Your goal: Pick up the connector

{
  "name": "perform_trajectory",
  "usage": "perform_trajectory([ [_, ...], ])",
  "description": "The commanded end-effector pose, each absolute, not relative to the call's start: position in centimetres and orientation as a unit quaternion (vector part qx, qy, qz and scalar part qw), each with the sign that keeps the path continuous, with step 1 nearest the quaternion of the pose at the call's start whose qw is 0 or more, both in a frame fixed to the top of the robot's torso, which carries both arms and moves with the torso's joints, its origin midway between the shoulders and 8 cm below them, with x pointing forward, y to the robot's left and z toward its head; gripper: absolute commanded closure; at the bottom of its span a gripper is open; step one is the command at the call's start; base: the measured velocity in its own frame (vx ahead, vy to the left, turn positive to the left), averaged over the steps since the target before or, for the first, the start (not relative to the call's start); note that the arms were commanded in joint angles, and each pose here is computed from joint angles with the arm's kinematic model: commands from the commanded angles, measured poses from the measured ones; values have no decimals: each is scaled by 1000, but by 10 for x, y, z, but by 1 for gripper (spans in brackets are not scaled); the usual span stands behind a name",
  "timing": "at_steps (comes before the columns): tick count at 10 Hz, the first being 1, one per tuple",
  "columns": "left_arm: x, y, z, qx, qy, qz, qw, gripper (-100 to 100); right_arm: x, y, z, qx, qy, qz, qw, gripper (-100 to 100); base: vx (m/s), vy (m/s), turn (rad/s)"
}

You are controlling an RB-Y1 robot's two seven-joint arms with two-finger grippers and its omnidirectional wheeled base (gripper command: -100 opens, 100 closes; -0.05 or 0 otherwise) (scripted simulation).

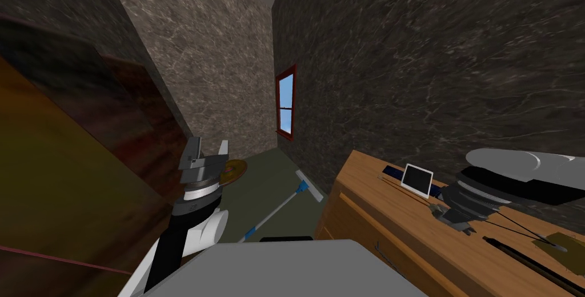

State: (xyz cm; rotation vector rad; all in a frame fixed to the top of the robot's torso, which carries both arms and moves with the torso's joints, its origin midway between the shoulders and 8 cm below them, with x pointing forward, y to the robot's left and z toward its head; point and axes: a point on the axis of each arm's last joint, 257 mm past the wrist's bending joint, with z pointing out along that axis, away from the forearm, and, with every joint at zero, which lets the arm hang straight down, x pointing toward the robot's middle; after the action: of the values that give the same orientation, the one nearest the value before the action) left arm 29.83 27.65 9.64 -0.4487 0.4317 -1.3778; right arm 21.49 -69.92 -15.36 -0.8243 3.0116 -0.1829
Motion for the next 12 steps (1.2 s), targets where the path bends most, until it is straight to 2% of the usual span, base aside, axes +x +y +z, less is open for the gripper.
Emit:
perform_trajectory([
  [1,298,276,96,-204,196,-625,728,0,209,-697,-156,-263,963,-55,-1,-100,31,-4,-2],
  [2,298,276,96,-204,196,-625,728,0,211,-698,-156,-264,963,-56,1,-100,9,-1,-2],
  [3,298,276,96,-204,196,-625,728,0,210,-698,-156,-264,963,-55,0,0,0,0,0],
  [4,298,276,96,-204,196,-625,728,0,194,-704,-168,-257,965,-56,0,-100,25,7,91],
  [8,298,276,96,-204,196,-625,728,0,184,-706,-174,-254,966,-55,0,-100,23,2,35],
  [9,298,276,96,-204,196,-625,728,0,182,-707,-175,-254,966,-55,-1,100,0,0,0],
  [12,298,276,96,-204,196,-625,728,0,182,-706,-175,-254,966,-54,-1,100,0,0,0],
])
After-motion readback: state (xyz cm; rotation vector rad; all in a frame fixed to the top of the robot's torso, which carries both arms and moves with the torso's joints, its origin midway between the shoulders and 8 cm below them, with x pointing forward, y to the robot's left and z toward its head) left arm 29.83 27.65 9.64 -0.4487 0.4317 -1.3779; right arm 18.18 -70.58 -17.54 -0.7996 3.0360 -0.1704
